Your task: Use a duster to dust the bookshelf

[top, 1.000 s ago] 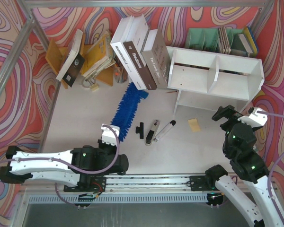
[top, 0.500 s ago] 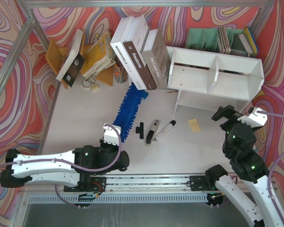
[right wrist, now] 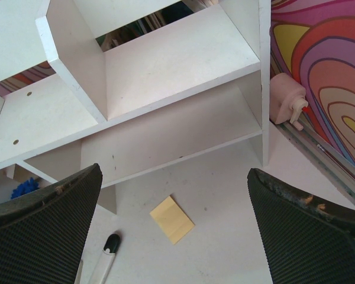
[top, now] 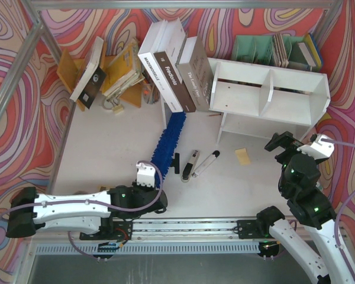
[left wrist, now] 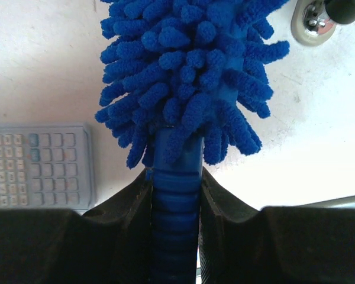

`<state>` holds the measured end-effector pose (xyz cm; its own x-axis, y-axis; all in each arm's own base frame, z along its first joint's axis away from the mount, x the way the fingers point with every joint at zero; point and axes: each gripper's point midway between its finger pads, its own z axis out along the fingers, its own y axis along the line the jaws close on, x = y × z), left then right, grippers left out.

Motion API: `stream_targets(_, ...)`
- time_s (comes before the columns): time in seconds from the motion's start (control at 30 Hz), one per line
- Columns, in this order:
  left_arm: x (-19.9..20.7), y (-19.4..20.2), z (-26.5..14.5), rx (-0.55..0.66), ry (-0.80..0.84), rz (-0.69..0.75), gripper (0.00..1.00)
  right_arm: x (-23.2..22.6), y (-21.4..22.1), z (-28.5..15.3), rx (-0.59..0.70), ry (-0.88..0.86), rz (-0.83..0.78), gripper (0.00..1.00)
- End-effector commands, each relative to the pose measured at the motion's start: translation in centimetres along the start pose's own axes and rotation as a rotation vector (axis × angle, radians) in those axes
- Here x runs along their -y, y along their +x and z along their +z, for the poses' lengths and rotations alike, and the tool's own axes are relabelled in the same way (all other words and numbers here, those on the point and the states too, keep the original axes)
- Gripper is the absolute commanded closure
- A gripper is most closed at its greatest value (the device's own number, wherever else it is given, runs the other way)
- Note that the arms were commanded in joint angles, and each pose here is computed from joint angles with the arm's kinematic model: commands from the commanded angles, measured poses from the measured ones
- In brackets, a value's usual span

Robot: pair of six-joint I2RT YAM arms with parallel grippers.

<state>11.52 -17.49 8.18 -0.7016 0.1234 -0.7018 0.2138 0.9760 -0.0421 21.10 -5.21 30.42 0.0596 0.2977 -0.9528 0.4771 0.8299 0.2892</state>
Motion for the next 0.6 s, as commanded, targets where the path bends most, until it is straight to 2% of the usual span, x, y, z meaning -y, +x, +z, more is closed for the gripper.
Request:
stream_targets(0.0, -1.0, 0.5, 1.6, 0.016, -0.081, -0.089, 1.0, 0.3, -0.2, -0.1, 0.01, 0.013, 0.003, 0.01)
stream_targets(0.2, -2.2, -3.7, -0.7, 0.127, -0.104, 0.006, 1.0, 0.2, -0.1, 0.0, 0.007, 0.007, -0.001, 0.01)
stream_targets(0.37, -4.4, -7.7, -3.4, 0.289, -0.09, -0.04, 1.0, 0.3, -0.2, -0.1, 0.008, 0.009, 0.003, 0.01)
stream_targets(0.57, -5.5, -8.0, -3.9, 0.333, -0.06, -0.09, 1.0, 0.3, -0.2, -0.1, 0.01, 0.01, 0.002, 0.01)
